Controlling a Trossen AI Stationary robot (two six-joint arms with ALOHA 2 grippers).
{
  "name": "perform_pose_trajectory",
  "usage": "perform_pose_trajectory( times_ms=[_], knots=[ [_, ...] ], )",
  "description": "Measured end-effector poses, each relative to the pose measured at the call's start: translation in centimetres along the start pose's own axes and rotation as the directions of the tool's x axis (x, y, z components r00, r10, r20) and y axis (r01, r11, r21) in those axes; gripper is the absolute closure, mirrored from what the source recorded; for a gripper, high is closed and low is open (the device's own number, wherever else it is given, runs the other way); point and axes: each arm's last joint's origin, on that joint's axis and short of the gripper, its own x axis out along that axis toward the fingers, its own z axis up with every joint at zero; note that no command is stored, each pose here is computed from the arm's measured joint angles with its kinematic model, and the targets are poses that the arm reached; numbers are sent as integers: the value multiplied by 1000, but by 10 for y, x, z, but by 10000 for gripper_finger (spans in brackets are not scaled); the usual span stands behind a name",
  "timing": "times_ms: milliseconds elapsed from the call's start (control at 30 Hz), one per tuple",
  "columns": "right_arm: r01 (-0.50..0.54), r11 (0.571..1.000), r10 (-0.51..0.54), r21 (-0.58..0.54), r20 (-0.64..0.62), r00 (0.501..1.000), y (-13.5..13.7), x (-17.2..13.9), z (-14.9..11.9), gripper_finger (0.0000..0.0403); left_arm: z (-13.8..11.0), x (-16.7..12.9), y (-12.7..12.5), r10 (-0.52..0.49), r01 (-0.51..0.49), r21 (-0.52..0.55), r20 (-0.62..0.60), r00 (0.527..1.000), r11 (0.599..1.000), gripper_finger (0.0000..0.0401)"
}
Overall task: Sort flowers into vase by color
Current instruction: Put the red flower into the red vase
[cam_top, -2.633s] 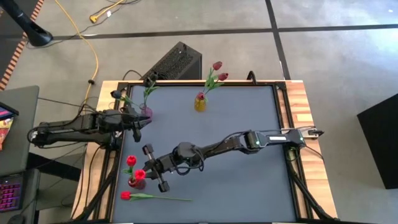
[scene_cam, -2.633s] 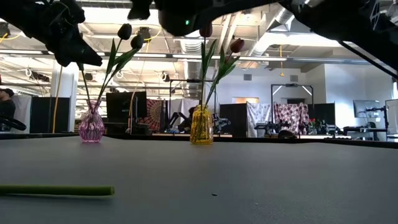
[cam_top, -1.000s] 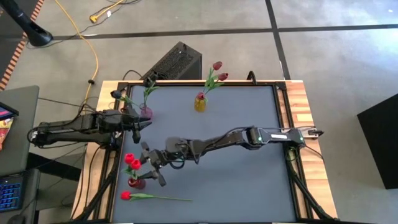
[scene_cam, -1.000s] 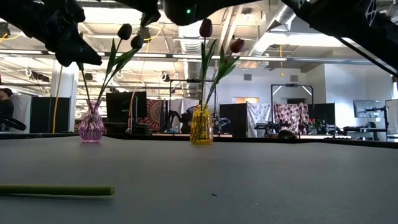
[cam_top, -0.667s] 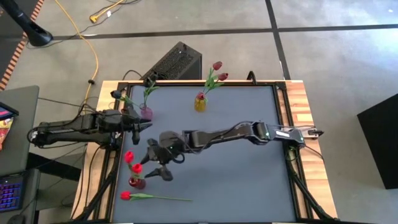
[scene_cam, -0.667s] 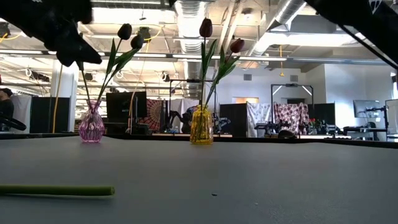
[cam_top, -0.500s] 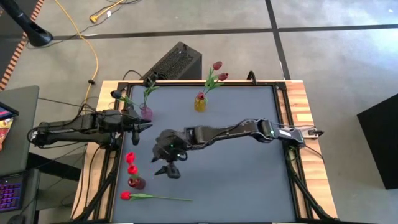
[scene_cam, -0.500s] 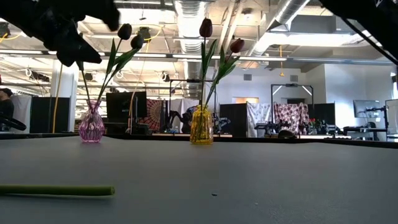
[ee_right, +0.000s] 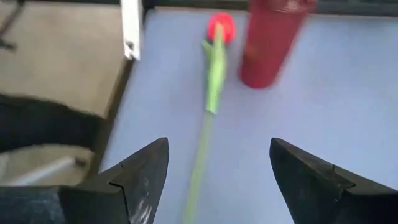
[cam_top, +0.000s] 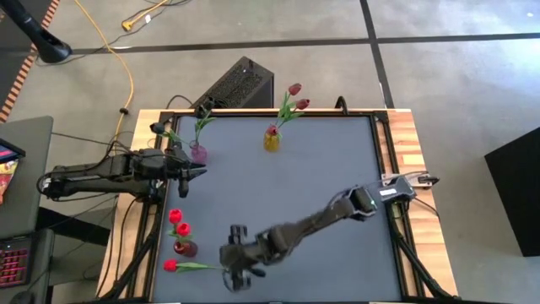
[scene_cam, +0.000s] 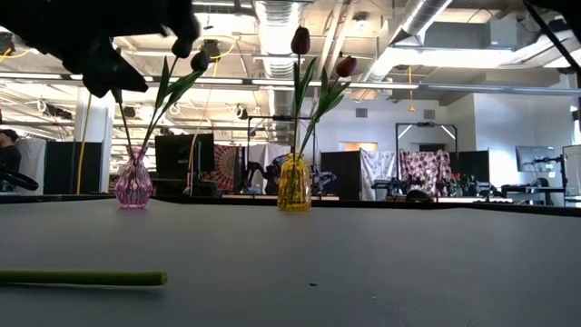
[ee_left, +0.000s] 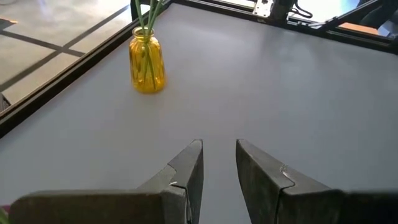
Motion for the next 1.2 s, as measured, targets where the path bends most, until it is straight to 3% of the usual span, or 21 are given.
perform_pose_trajectory(
  times_ms=[200, 667, 833, 1067, 1133, 1200],
  knots=[
    [26, 999, -26, 33, 16, 1000, 17, 38, -29, 97, 0, 0, 0, 1, -1, -8, -1, 1000, 1000, 319],
    [44, 995, -46, 84, 24, 999, 10, 98, -73, 112, -1, 1, 0, 8, -8, -22, -2, 1000, 1000, 319],
    [93, 993, -91, 70, -33, 995, 8, 98, -79, 186, -1, 1, 0, 7, -8, -21, -3, 1000, 1000, 319],
    [111, 991, -107, 75, -56, 993, 2, 94, -76, 363, -1, 1, 0, 8, -8, -17, -3, 1000, 1000, 319],
    [90, 993, -86, 79, -56, 995, 0, 91, -71, 386, -1, 1, 0, 7, -8, -17, -3, 1000, 1000, 319],
    [65, 995, -61, 81, -47, 997, 1, 87, -65, 384, -1, 1, 0, 7, -7, -17, -2, 1000, 1000, 319]
  ],
)
